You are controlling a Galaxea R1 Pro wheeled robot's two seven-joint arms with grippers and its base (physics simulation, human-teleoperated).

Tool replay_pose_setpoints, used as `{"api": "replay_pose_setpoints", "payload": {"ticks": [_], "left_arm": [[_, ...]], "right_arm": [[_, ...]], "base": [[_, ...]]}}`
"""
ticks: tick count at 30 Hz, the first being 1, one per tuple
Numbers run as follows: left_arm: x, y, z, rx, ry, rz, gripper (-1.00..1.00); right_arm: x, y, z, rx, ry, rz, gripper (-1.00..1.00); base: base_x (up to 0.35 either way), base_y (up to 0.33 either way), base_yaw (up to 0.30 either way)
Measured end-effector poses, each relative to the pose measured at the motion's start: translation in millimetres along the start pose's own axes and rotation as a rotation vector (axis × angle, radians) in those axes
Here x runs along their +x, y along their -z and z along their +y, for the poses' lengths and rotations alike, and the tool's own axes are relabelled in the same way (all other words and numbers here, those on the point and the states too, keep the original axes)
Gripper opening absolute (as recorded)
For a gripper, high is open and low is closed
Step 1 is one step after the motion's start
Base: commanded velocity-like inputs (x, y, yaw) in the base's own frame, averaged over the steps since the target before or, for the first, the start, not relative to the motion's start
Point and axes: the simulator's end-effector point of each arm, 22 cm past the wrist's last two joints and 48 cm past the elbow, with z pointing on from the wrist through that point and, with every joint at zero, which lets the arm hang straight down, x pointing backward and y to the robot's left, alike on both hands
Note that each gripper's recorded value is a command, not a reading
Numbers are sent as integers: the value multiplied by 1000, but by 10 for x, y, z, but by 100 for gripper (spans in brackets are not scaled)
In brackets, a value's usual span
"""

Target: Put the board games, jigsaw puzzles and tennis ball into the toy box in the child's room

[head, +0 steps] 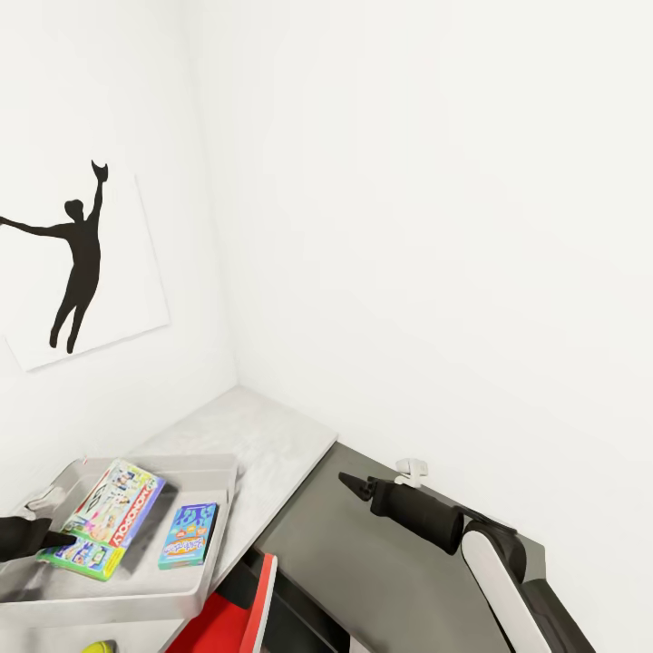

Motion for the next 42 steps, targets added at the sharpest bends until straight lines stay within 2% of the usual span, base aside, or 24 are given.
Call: {"api": "replay_pose_setpoints", "payload": {"ticks": [9,16,35,36,42], "left_arm": [[23,-38,-1,-2,16,7,-100],[41,-33,140,-66,49,13,-100],[26,-24,170,-78,55,5,-100],[26,-24,169,-78,55,5,100],[20,-22,166,-76,56,3,100]], "right_arm": [[0,0,0,0,0,0,100],[0,0,-2,1,1,0,100],[0,3,-8,2,2,1,100],[0,3,-8,2,2,1,100],[0,3,-8,2,2,1,100]], "base": [[0,0,0],[0,0,0],[0,0,0],[0,0,0],[0,0,0]]}}
